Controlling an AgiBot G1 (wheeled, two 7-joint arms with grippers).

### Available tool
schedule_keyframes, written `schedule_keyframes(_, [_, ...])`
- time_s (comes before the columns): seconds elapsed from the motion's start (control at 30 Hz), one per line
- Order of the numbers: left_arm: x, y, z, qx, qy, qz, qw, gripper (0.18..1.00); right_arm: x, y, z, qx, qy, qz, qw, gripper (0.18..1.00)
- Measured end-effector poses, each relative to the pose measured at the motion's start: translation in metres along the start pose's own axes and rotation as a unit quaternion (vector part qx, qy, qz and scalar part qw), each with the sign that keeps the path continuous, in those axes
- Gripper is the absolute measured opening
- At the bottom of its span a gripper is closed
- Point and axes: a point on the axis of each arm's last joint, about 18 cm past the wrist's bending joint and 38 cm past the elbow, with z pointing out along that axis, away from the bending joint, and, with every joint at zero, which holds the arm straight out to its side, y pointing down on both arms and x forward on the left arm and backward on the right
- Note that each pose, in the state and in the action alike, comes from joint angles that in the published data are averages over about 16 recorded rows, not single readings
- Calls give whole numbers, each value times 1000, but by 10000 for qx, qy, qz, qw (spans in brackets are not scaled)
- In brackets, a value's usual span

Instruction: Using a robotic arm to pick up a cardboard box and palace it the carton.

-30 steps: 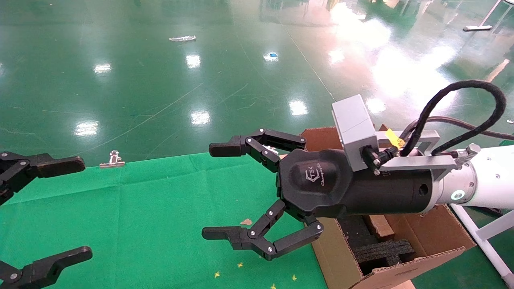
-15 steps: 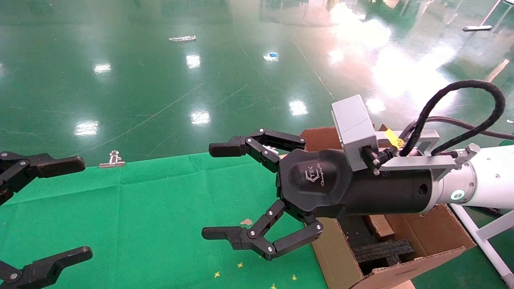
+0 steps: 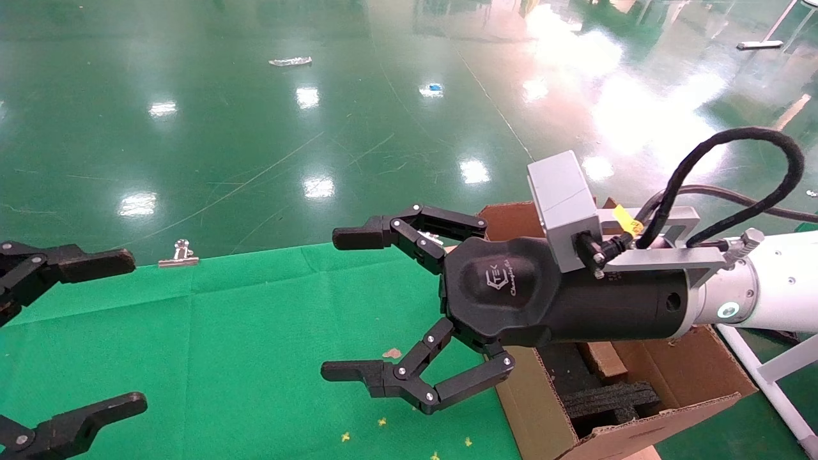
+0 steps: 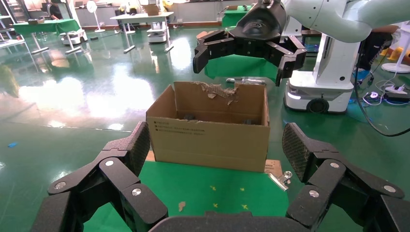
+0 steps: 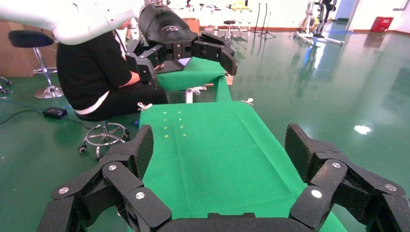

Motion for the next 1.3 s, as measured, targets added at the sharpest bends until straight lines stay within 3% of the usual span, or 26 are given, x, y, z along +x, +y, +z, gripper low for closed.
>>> schedule_keyframes(1.3, [0,0,0,0,0,0,10000,1001,0,0,0,0,0,0,10000,1000])
